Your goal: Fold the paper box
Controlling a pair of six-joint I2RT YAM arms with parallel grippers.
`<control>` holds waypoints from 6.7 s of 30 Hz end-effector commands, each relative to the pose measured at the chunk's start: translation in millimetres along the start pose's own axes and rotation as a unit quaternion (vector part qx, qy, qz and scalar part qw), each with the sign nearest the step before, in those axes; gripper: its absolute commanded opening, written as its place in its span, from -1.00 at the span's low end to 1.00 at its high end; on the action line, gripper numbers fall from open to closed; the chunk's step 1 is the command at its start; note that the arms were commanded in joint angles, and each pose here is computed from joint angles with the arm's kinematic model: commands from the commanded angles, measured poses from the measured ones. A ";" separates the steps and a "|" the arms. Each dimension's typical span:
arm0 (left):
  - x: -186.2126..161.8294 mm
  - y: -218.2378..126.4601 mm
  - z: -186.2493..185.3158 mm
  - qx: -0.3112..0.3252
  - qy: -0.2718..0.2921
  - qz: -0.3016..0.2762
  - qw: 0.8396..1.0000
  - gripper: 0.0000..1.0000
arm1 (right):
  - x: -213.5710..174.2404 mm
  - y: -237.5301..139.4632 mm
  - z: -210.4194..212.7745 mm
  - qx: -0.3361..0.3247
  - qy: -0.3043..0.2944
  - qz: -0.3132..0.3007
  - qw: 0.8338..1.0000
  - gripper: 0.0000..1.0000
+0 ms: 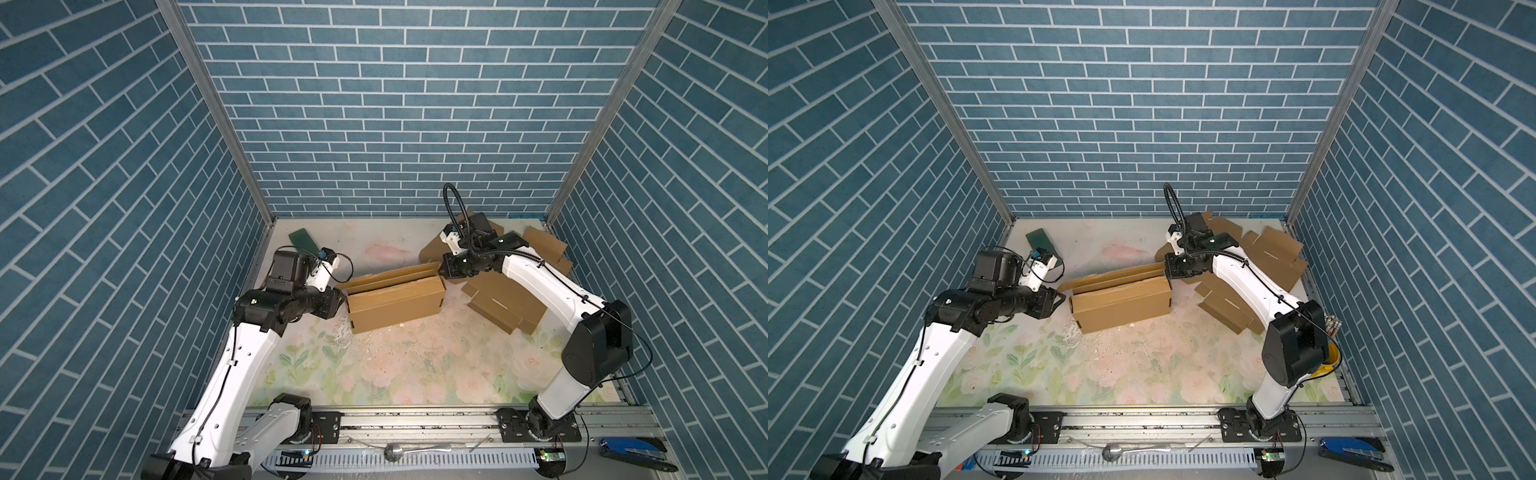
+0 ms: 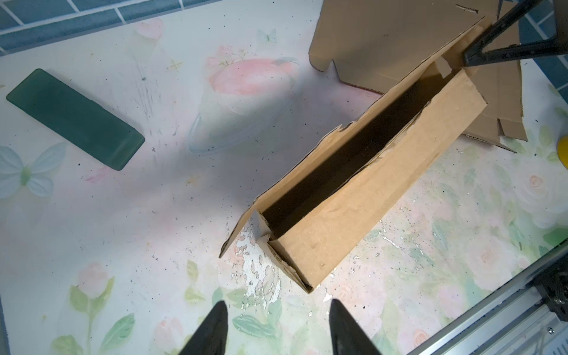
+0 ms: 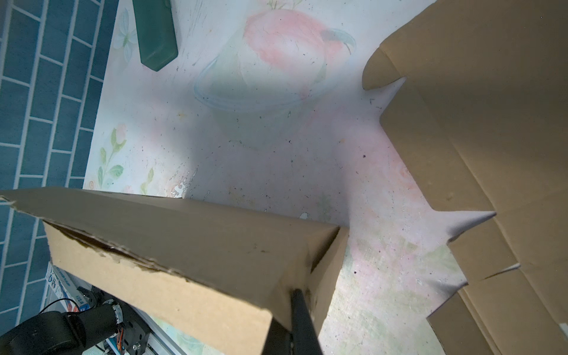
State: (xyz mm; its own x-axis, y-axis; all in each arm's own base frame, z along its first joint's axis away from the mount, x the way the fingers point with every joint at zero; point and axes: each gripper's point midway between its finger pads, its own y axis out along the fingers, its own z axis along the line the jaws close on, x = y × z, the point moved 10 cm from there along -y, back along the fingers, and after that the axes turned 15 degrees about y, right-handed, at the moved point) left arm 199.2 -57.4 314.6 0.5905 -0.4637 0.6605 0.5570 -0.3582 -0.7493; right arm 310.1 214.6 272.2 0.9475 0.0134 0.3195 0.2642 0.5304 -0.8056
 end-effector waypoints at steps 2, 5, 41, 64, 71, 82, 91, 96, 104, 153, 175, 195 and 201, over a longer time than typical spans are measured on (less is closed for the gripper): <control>-3.7 9.7 13.1 0.002 -0.050 0.001 0.999 0.10 | -20.2 14.2 -16.4 -0.048 0.040 0.056 0.997 -1.00; 2.8 17.6 18.8 -0.006 -0.052 -0.013 0.999 0.13 | -20.4 14.5 -16.3 -0.047 0.042 0.057 0.996 -1.00; -2.0 62.5 14.6 -0.111 -0.243 -0.012 0.964 -1.00 | -16.2 21.2 -15.2 -0.047 0.051 0.055 0.996 -1.00; -42.8 81.3 -3.5 -0.111 -0.249 0.034 0.962 -1.00 | -16.6 22.1 -15.2 -0.044 0.058 0.055 0.996 -1.00; -48.0 79.7 -4.2 -0.100 -0.240 0.050 0.964 -1.00 | -18.5 17.5 -14.2 -0.040 0.056 0.053 0.996 -1.00; -48.3 79.6 -3.2 -0.095 -0.235 0.052 0.966 -1.00 | -17.9 4.7 -10.3 -0.020 0.047 0.055 0.997 -0.86; -47.0 81.5 -2.3 -0.094 -0.236 0.051 0.966 -1.00 | -13.7 -14.3 -9.5 0.016 0.047 0.053 0.997 -0.49; -46.2 81.9 -2.2 -0.094 -0.235 0.049 0.966 -1.00 | -4.4 -45.9 -10.4 0.021 0.024 0.026 0.999 -0.16; -43.1 84.0 -2.5 -0.094 -0.230 0.049 0.967 -1.00 | -12.7 -72.9 12.5 -0.088 -0.238 -0.028 0.967 0.30; -43.1 89.7 -4.5 -0.096 -0.213 0.059 0.970 -1.00 | -34.5 20.3 128.3 0.063 -0.661 0.052 0.746 0.97; -38.7 88.2 -4.4 -0.098 -0.209 0.051 0.972 -1.00 | -37.6 51.3 114.3 0.070 -0.605 0.128 0.782 0.97; -31.5 85.3 -6.0 -0.102 -0.207 0.042 0.972 -1.00 | -34.4 82.1 104.7 0.034 -0.589 0.112 0.799 0.92; -27.4 78.2 -7.8 -0.106 -0.209 0.033 0.972 -1.00 | -37.8 92.1 98.7 0.029 -0.577 0.120 0.807 0.66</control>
State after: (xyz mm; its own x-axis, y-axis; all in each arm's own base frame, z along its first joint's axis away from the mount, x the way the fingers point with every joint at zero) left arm 238.2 -76.7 253.0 0.7416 -0.1108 0.6616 0.5248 -0.5184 -0.6751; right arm 279.8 345.3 255.7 0.1222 0.8738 0.4706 0.0703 0.4654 -0.8823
